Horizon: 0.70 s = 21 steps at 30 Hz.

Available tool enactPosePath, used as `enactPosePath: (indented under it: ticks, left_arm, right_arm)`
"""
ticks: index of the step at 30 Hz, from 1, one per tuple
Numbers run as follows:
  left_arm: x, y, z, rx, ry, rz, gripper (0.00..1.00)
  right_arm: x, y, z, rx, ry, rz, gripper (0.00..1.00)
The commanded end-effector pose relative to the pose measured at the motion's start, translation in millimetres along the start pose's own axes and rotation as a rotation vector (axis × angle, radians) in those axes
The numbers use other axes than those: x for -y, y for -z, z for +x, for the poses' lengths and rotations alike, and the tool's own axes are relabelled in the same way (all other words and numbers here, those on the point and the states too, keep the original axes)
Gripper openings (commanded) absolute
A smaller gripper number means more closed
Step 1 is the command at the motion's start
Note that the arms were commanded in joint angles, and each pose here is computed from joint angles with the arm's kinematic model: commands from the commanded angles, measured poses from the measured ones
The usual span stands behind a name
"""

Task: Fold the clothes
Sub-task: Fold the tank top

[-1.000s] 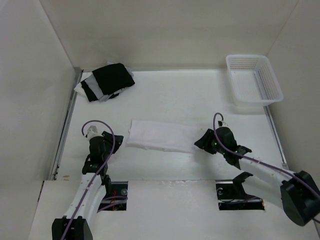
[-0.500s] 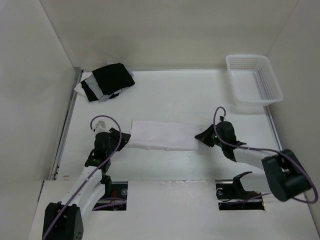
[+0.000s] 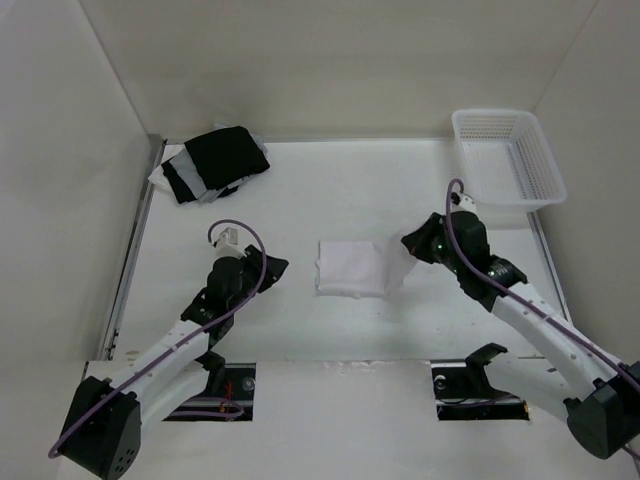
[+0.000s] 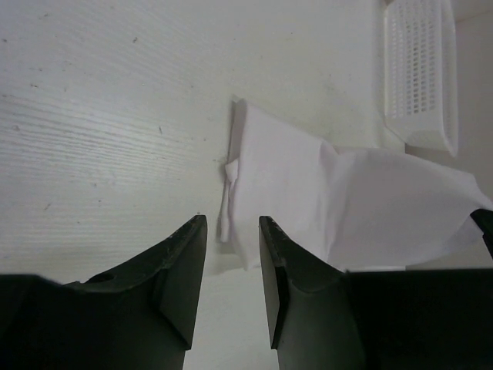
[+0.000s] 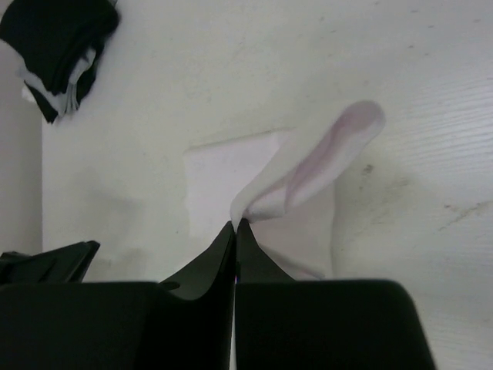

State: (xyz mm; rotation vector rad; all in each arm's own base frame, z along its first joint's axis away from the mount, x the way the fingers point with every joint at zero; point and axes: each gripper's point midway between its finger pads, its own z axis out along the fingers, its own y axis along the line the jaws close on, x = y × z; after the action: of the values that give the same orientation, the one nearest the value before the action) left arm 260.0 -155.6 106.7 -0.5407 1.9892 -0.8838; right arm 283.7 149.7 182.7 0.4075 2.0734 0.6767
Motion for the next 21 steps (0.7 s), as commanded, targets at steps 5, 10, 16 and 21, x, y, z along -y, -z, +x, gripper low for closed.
enactPosePath:
  ticks: [5,10,16,21]
  left_arm:
    - [36.4,1.9,-16.2,0.056,0.012,0.117,0.32]
    - [32.5,9.4,-16.4,0.064,0.023,0.145,0.32]
    - [30.9,19.6,-24.1,0.091,0.059,0.181,0.32]
    - [27.4,22.4,-29.4,0.102,0.069,0.179,0.32]
  right_arm:
    - [-46.3,-9.7,23.8,-0.1,0.181,0.098,0.02]
    - [-79.1,-37.6,62.2,-0.191,0.253,0.136,0.06]
    - [-131.5,-78.1,120.3,-0.298,0.326,0.116,0.3]
    - [-184.0,-64.6,126.8,-0.297,0.354,-0.008,0.4]
